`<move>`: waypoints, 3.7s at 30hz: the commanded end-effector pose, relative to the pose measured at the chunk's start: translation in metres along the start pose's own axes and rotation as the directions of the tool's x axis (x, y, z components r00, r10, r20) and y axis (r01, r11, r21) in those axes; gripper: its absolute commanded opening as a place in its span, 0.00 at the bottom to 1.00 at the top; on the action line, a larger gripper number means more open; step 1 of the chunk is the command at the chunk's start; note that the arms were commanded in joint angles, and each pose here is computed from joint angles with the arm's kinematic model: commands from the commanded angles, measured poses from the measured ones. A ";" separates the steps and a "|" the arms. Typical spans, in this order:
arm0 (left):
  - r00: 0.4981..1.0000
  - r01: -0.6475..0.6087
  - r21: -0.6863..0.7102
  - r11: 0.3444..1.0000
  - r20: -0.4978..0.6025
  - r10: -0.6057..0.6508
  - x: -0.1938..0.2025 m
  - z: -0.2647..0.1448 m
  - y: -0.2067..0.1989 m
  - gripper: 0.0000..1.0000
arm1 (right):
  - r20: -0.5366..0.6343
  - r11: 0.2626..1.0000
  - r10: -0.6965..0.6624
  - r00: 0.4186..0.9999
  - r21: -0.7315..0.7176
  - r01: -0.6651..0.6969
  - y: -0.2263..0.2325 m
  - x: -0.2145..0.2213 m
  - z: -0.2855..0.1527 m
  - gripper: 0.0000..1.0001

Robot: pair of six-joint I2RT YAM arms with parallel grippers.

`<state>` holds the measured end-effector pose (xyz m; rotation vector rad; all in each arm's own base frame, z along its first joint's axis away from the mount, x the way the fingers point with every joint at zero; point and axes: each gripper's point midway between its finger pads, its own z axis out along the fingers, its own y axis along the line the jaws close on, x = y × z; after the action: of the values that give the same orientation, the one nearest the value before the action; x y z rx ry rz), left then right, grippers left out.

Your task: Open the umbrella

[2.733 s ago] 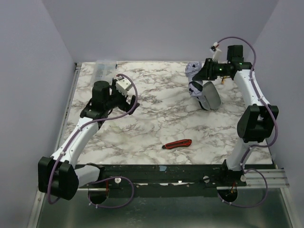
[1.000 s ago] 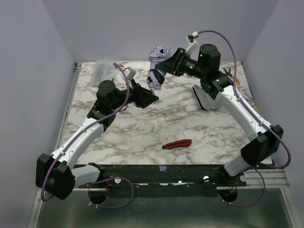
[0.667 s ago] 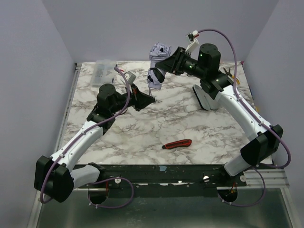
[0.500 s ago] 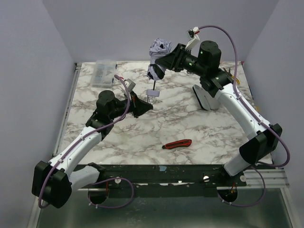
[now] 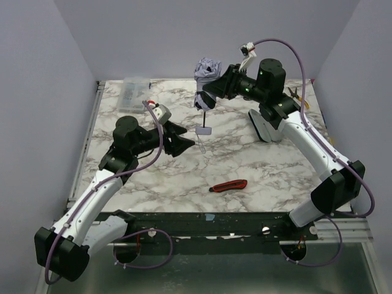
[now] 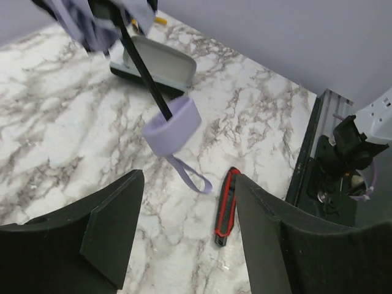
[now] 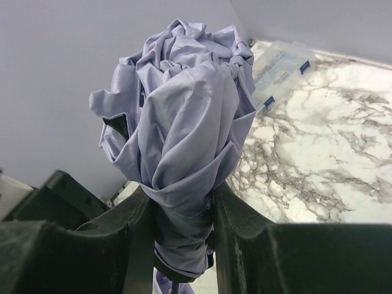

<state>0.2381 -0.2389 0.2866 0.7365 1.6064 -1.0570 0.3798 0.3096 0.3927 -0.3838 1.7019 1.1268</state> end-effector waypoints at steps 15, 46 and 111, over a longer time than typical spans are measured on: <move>1.000 0.016 -0.129 0.992 0.005 -0.015 -0.063 0.046 0.037 0.58 | 0.079 0.991 -0.056 0.995 -0.119 0.065 0.036 -0.016 -0.008 0.01; 0.884 0.268 -0.215 0.939 -0.332 -0.328 0.103 0.045 0.043 0.27 | 0.363 0.964 -0.257 0.896 0.162 0.211 0.001 -0.136 -0.016 0.01; 0.998 0.008 0.090 0.996 0.061 -0.013 -0.135 0.006 -0.021 0.90 | 0.096 0.909 -0.013 0.995 -0.413 0.051 0.073 -0.040 -0.063 0.01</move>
<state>0.2855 -0.2347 0.4172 0.7457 1.5057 -0.9346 0.3364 0.2855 0.4350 -0.5370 1.4655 1.3865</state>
